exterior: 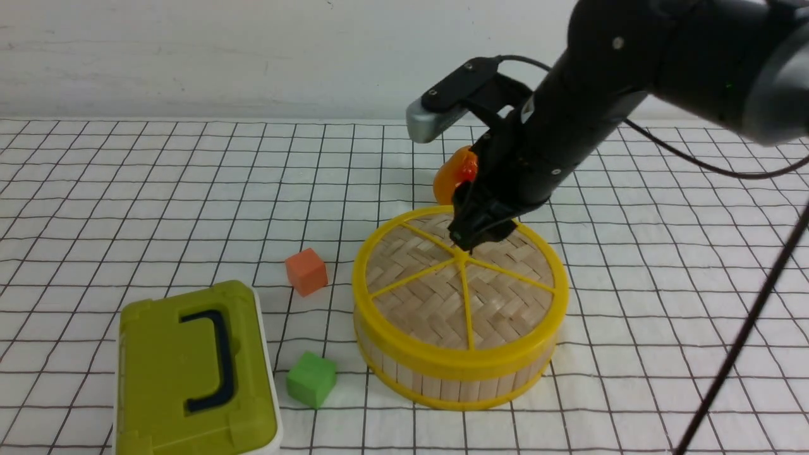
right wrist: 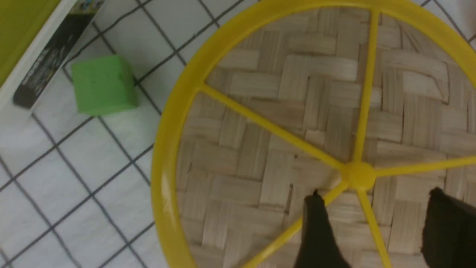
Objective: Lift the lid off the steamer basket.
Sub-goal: Use the right arm to lift the lid of the steamer
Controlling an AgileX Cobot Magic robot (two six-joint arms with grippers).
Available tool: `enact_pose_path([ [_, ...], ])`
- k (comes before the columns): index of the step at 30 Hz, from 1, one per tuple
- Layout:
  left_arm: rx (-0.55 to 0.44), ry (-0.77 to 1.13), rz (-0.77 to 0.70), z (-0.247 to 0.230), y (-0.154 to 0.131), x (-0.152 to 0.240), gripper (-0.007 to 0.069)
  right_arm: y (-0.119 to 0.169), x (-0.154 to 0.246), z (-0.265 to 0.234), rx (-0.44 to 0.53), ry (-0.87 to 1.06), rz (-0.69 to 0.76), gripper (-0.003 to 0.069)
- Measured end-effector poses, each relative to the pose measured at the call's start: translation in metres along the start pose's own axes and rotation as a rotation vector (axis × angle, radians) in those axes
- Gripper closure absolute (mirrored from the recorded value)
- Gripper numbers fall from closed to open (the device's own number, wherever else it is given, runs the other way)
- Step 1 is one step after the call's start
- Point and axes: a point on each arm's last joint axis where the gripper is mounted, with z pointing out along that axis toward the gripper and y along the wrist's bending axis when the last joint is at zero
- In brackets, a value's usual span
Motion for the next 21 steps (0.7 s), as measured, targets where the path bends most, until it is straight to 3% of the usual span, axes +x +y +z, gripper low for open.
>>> enact_pose_path([
  [5, 0.0, 0.0, 0.0, 0.0, 0.0, 0.0, 0.0386, -0.01, -0.002, 0.033, 0.034, 0.028, 0.064, 0.0261],
  [10, 0.0, 0.0, 0.0, 0.0, 0.0, 0.0, 0.0386, -0.013, 0.002, 0.053, 0.036, 0.066, 0.073, 0.03],
  [17, 0.0, 0.0, 0.0, 0.0, 0.0, 0.0, 0.0386, -0.011, 0.002, 0.052, 0.024, 0.074, 0.1, 0.0559],
  [21, 0.0, 0.0, 0.0, 0.0, 0.0, 0.0, 0.0386, -0.011, 0.001, 0.044, 0.029, 0.066, 0.095, 0.0555],
])
